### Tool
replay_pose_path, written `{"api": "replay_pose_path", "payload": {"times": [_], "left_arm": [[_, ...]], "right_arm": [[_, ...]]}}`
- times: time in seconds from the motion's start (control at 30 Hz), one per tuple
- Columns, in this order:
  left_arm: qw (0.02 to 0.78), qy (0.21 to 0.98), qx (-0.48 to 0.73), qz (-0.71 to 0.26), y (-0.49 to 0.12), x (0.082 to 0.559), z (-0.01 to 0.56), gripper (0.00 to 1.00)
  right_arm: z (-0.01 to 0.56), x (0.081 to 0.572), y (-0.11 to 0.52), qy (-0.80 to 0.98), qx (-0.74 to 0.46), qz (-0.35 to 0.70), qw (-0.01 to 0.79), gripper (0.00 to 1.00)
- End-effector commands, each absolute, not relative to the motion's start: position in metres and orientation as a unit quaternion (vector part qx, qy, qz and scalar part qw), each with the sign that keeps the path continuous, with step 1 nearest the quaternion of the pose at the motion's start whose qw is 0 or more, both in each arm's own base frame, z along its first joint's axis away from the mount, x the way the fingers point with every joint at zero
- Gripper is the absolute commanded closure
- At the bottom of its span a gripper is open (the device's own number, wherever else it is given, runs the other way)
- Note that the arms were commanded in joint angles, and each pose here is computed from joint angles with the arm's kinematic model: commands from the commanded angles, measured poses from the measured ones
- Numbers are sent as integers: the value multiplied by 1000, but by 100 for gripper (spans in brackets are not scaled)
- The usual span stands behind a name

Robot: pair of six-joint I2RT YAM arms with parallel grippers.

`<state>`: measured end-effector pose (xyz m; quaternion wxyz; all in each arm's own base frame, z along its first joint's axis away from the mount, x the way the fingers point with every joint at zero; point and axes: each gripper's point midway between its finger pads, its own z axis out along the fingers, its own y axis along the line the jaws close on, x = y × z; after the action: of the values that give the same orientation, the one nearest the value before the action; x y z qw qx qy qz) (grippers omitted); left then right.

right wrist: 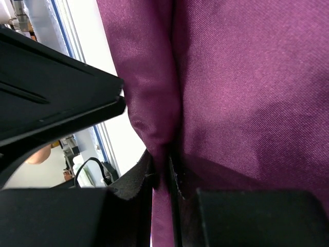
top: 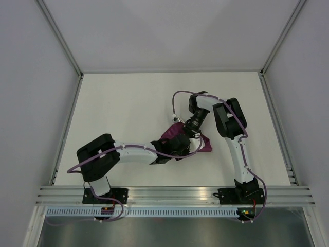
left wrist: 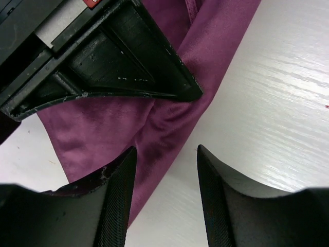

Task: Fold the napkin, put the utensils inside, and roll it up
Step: Roll the napkin at the center of the board.

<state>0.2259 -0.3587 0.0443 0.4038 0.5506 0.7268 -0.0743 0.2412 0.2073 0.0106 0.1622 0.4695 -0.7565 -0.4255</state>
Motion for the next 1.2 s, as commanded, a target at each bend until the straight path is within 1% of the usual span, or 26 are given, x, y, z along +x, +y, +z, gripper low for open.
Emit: {"api": "replay_pose_path", "payload": {"times": [0.0, 0.2, 0.33, 0.37, 0.43, 0.47, 0.53, 0.57, 0.63, 0.67, 0.73, 0.77, 0.83, 0.87, 0.97, 1.03, 1.17], "left_arm": [[446, 691, 567, -54, -379, 242, 62, 44], [426, 688, 587, -39, -377, 239, 37, 44], [409, 690, 596, -37, -372, 235, 18, 50], [407, 690, 598, -38, -372, 234, 16, 55], [398, 688, 605, -37, -369, 231, 8, 61], [393, 689, 608, -36, -368, 230, 5, 74], [377, 690, 617, -36, -366, 227, -4, 80], [372, 691, 619, -36, -365, 226, -7, 85], [356, 692, 627, -40, -363, 221, -14, 90], [351, 692, 629, -43, -363, 220, -16, 94], [337, 692, 635, -57, -364, 214, -20, 97], [332, 695, 635, -62, -364, 213, -21, 98], [316, 696, 640, -81, -364, 207, -25, 98], [309, 697, 641, -85, -363, 205, -27, 98], [288, 700, 645, -104, -362, 199, -34, 98], [271, 702, 647, -121, -363, 194, -37, 98], [241, 713, 642, -149, -361, 189, -43, 98]], "right_arm": [[-27, 273, 206, -754, 520, -384, 113, 86], [-29, 275, 207, -755, 518, -384, 114, 86], [-29, 276, 207, -755, 518, -385, 118, 86], [-28, 276, 207, -755, 517, -386, 117, 86], [-27, 277, 208, -754, 517, -388, 116, 86], [-25, 278, 209, -754, 517, -389, 114, 86], [-23, 279, 210, -753, 517, -391, 113, 85], [-23, 279, 211, -753, 515, -393, 113, 85], [-21, 279, 212, -752, 515, -396, 111, 84], [-19, 280, 212, -752, 515, -398, 107, 80], [-15, 282, 213, -752, 513, -401, 101, 76], [-9, 284, 215, -752, 512, -406, 90, 68], [-1, 288, 214, -752, 511, -409, 74, 61], [9, 290, 214, -752, 513, -410, 61, 54], [33, 300, 215, -752, 512, -414, 21, 43], [47, 305, 213, -756, 502, -420, -1, 41], [85, 324, 208, -766, 482, -420, -74, 39]]}}
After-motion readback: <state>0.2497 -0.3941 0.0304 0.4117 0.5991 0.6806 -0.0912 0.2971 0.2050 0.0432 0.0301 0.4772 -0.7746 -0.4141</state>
